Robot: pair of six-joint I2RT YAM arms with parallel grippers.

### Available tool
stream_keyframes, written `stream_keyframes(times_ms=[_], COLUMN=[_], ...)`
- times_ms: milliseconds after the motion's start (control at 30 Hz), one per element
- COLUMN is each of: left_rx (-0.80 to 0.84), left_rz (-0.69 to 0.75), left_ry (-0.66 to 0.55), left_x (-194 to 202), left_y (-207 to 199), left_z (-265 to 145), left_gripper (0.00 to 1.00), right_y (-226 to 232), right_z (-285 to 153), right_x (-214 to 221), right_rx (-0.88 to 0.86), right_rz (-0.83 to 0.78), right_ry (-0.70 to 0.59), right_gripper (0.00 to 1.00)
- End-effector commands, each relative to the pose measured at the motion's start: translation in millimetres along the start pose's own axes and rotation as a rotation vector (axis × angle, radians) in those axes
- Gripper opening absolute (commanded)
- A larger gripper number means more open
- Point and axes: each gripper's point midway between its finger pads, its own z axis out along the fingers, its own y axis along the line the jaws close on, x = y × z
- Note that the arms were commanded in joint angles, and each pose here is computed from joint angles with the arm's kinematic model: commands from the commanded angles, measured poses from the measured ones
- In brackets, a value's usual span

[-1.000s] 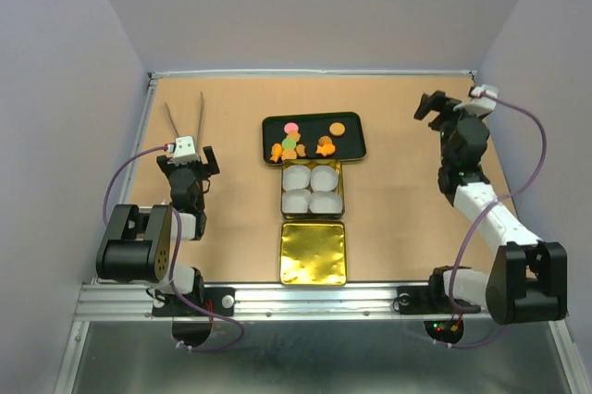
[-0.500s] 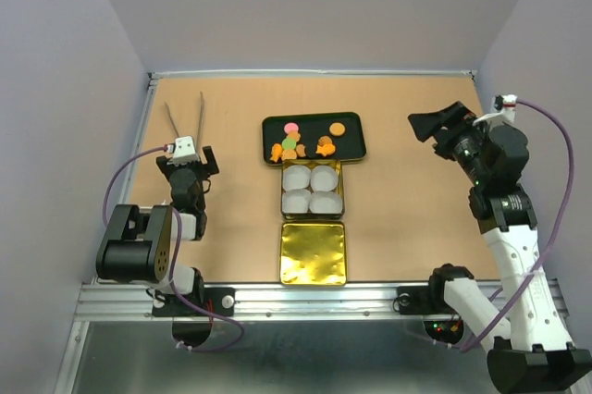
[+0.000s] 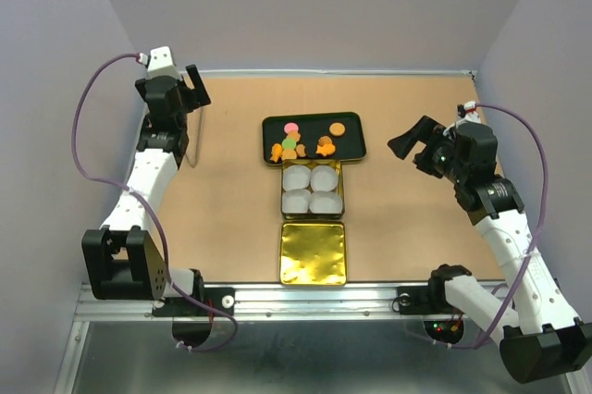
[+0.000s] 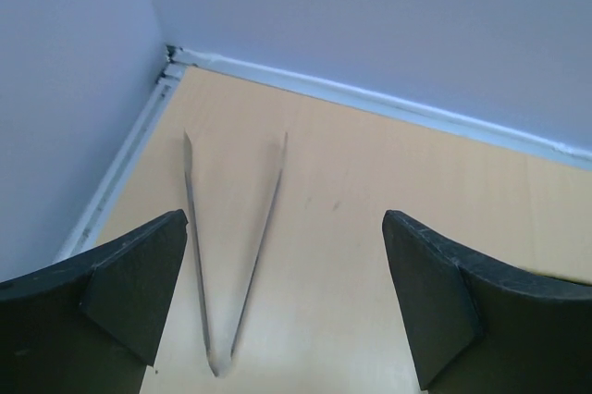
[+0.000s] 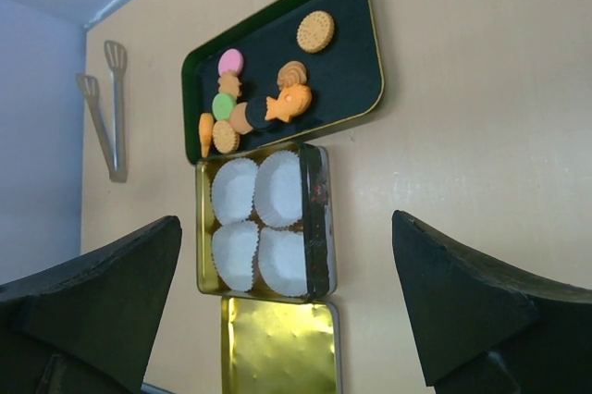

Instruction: Pack the cookies

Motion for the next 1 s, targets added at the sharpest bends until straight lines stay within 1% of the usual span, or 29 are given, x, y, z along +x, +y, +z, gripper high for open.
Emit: stream_keyframes(times_ms=[0, 33, 100, 133, 200, 233, 267, 333, 367, 400, 467, 533, 567, 600, 633, 667, 800, 967], left_rx=[0.060, 0.050, 0.088, 0.098, 0.166, 0.187, 0.233, 0.271, 0.265, 0.218, 0.172, 0.117, 0.051, 0.018, -0.006, -0.039, 0.005, -0.010], left_rz=[-0.055, -0.053, -0.035, -0.020, -0.016, -0.031, -0.081, -0.136, -0.157, -0.189, -0.161, -0.132, -0.111, -0.089, -0.066, -0.048, -0.036, -0.036], left_ry=[0.364, 0.384, 0.397, 0.413, 0.374, 0.394, 0.424, 0.481, 0.533, 0.556, 0.531, 0.505, 0.523, 0.567, 0.577, 0.619, 0.706, 0.745], left_x=[60, 63, 66, 77, 74, 85, 92, 105, 118, 122, 115, 105, 110, 117, 116, 129, 161, 188], left_y=[10, 13, 9, 11, 3, 1, -2, -1, 4, 15, 24, 34, 46, 52, 58, 65, 61, 66], left_z=[-19, -21, -29, -33, -38, -40, -40, -38, -34, -32, -27, -22, -18, -20, -18, -15, -18, -15], left_gripper=[0.99, 0.99, 0.99, 0.99, 0.99, 0.99, 0.99, 0.99, 0.99, 0.99, 0.99, 0.99, 0.99, 0.99, 0.99, 0.99, 0.99, 0.99], right_y=[13, 12, 16, 17, 19, 17, 15, 11, 10, 10, 5, 1, -2, -4, -7, -8, -9, -11], right_z=[-11, -11, -14, -15, -14, -13, -11, -3, -2, -1, 0, -1, -1, -1, 0, 0, 3, 4], right_x=[-27, -28, -31, -31, -31, -26, -24, -19, -17, -17, -12, -10, -9, -8, -6, -5, -4, -3], right_rx=[-0.016, -0.012, -0.024, -0.030, -0.031, -0.022, -0.011, 0.021, 0.029, 0.034, 0.053, 0.066, 0.072, 0.079, 0.087, 0.088, 0.095, 0.100], right_rz=[-0.049, -0.061, -0.070, -0.073, -0.078, -0.081, -0.084, -0.087, -0.090, -0.089, -0.098, -0.103, -0.101, -0.101, -0.106, -0.108, -0.112, -0.116], right_ry=[-0.093, -0.094, -0.103, -0.101, -0.087, -0.058, -0.039, 0.015, 0.032, 0.039, 0.064, 0.059, 0.058, 0.059, 0.061, 0.065, 0.072, 0.074], right_gripper=[1.00, 1.00, 1.00, 1.00, 1.00, 1.00, 1.00, 1.00, 1.00, 1.00, 1.00, 1.00, 1.00, 1.00, 1.00, 1.00, 1.00, 1.00])
